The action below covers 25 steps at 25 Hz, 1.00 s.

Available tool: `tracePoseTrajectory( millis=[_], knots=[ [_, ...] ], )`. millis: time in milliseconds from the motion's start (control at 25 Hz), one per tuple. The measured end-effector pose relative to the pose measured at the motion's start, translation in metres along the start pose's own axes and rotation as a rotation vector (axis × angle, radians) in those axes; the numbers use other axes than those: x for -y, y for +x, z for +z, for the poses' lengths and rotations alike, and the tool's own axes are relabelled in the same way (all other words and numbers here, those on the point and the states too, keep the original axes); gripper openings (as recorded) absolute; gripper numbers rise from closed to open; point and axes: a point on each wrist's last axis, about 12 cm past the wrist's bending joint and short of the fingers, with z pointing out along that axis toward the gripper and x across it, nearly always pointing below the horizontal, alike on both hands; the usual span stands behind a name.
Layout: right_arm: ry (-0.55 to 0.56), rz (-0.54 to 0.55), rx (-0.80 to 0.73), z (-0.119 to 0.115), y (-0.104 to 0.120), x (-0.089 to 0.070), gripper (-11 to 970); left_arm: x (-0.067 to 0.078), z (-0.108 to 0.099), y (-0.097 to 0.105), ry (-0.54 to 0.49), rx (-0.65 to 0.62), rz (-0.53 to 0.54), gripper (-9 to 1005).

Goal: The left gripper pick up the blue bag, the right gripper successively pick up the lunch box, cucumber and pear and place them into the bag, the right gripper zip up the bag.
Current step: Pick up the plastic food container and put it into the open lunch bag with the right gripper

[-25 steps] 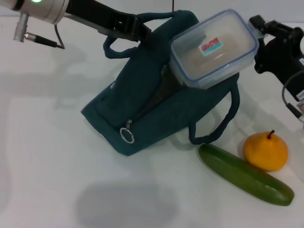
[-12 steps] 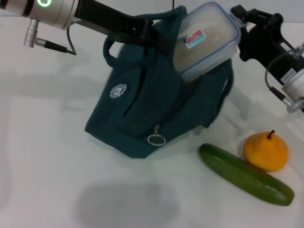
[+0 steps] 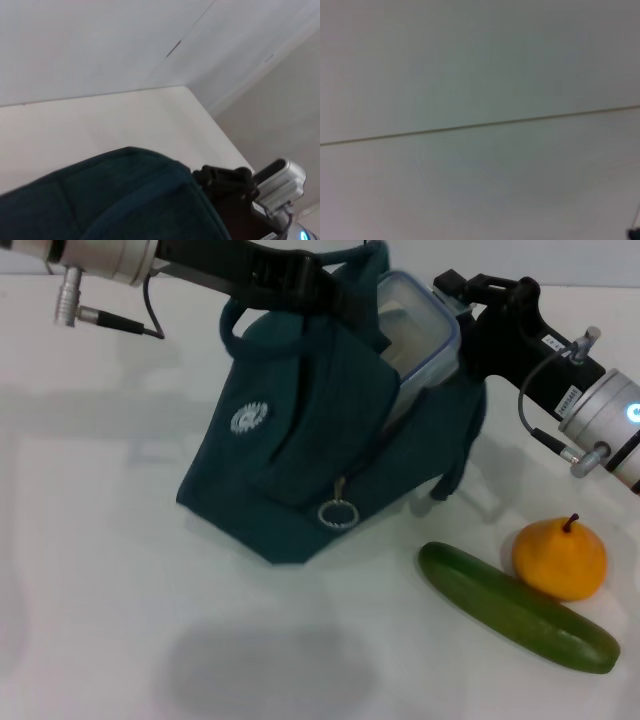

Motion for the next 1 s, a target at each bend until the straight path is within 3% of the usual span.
tracePoseTrajectory(
  millis=[360,1000],
  knots=[
    [0.043,-0.021,0.0,0.004,-0.001,0.003,148,-0.003,0.005,-0.004,0.047,0.011,0.001,44],
    [0.05,-0.178,-0.08,0.026,0.006,-0.005,152,0.0,0.014,0.0,0.101,-0.006,0.032,44]
  ],
)
